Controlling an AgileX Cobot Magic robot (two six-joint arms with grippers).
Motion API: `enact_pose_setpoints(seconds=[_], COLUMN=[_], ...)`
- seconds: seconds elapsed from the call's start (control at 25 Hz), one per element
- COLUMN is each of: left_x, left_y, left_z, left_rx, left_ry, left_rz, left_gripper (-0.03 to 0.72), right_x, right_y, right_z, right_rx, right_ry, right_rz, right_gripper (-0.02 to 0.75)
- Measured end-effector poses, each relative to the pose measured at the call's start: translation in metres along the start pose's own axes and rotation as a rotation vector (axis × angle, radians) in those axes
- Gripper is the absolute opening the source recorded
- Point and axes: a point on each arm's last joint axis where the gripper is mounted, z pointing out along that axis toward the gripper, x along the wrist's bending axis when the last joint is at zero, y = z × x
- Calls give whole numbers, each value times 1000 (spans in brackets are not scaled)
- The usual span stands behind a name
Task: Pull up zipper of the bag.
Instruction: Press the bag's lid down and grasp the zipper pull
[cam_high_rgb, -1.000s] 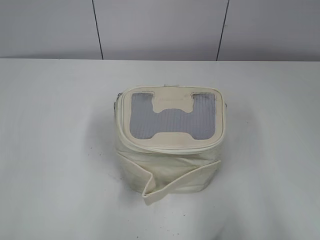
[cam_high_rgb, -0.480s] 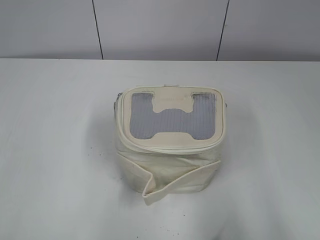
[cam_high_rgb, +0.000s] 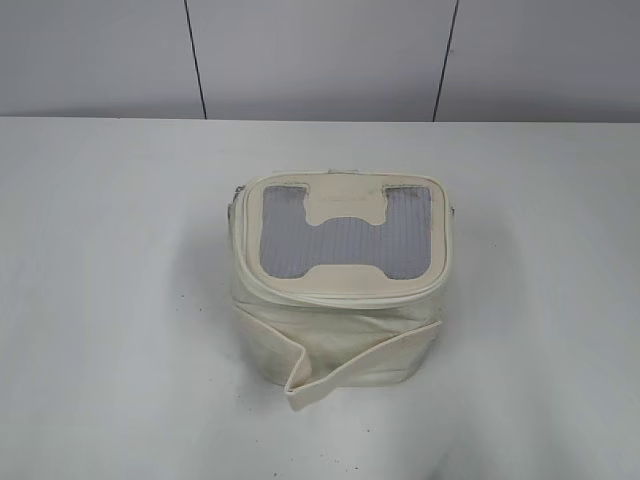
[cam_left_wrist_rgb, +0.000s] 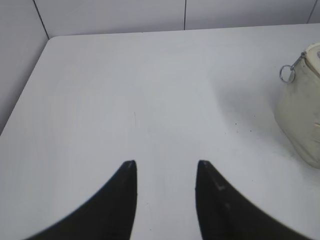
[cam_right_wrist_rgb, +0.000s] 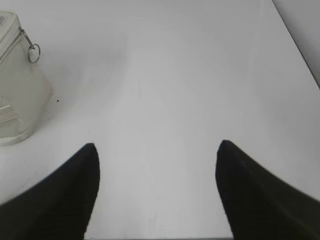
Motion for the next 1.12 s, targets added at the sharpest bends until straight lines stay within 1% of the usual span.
enact_pose_setpoints(seconds=[0.2, 0.44, 0.52, 0.6, 0.64, 0.76, 0.84, 0.88, 1.0, 1.12], left_x=[0, -3, -3, -2, -3, -5, -6, -6, -7, -9], left_y=[0, 1, 8, 19, 26, 44, 53, 56, 66, 77], left_z=[0, 0, 2, 7, 11, 29, 44, 53, 76, 99], left_rx=[0, -6, -8, -36, -45, -71, -49, -28, 46, 100], left_ry=[-3, -69, -69, -68, -76, -126, -148, -152, -179, -219], left_rz=[-1, -12, -16, -25, -37, -110, -155, -162, -141, -120], left_gripper=[309, 309, 309, 309, 309, 309, 309, 309, 309, 309], right_x=[0, 0, 0, 0, 0, 0, 2, 3, 8, 17], right_y=[0, 2, 9, 19, 25, 41, 51, 57, 74, 91], right_z=[0, 0, 2, 8, 12, 26, 35, 38, 53, 76], right_rx=[0, -6, -5, -9, -11, -18, -33, -42, -9, 62], right_ry=[11, 29, 27, 27, 26, 41, 70, 84, 126, 168], right_rz=[-3, -13, -13, -12, -11, -13, -27, -38, -77, -125], right_gripper=[565, 565, 565, 565, 565, 565, 565, 565, 565, 565])
